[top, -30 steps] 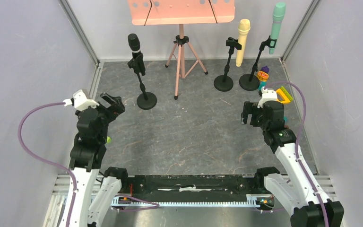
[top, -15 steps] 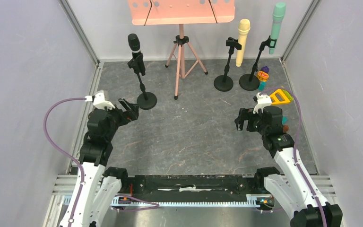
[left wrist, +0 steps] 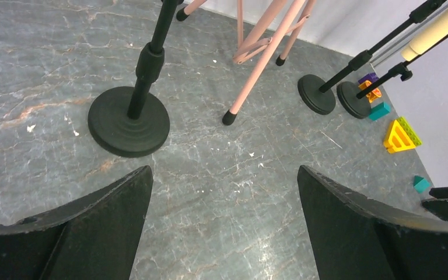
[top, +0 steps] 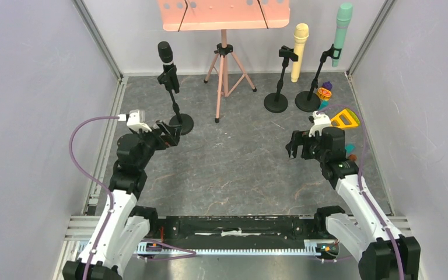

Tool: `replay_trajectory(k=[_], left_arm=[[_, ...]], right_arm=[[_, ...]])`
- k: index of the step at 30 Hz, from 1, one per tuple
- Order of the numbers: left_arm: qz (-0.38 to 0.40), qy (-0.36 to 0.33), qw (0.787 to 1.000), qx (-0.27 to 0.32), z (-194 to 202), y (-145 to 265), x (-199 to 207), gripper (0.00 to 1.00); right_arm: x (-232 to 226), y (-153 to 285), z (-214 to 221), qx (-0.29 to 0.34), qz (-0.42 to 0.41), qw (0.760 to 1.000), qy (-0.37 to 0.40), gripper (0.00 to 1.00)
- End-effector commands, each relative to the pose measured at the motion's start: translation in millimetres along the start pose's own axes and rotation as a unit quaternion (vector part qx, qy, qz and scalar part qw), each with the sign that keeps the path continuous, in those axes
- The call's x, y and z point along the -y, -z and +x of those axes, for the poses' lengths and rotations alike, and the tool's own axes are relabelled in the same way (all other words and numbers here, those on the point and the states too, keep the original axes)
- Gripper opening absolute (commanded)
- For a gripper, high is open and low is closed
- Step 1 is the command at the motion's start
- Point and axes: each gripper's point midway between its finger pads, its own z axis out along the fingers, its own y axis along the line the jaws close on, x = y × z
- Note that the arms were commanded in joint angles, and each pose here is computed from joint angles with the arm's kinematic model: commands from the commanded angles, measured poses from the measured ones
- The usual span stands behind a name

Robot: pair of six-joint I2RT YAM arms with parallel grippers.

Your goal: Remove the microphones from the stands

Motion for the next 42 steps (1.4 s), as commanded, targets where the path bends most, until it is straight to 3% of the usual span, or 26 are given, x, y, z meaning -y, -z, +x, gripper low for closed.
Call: replay_trajectory(k=[1,4,11,19,22,31,42], left_arm=[[0.037,-0.042,0.997,0.050,-27.5,-16.8,12.1,1.00],[0.060,-0.045,0.995,0.061,-24.1,-30.2,14.9,1.00],[0.003,-0.066,0.991,0.116,-38.2,-66.4,-6.8,0.99],[-0.003,-0.094,0.988,0.125,-43.1,-116.4,-8.9,0.88],[-0.020,-0.098,0.982,0.160,-46.9,-120.9,-19.4,0.84],[-0.037,-0.111,0.983,0.142,-31.3,-137.9,-33.3,0.82],[-0.003,-0.108,0.990,0.092,-20.5,-153.5,-21.3,0.75]], right_arm=[[-8.8,-8.1,-16.9,0.022,-0.025,0.999,-0.001,0.98],[-10.6,-11.6,-12.5,0.016,-0.031,0.999,-0.003,0.97],[-8.0,-15.0,-15.0,0.016,-0.026,1.000,0.002,0.99],[-4.8,-15.6,-27.2,0.019,-0.013,1.000,0.000,0.99],[-4.1,-14.7,-25.9,0.016,-0.011,1.000,0.000,0.96],[-1.3,-11.0,-29.0,0.020,-0.001,1.000,0.000,0.95],[2.7,-6.7,-28.7,0.021,0.014,1.000,-0.008,0.95]])
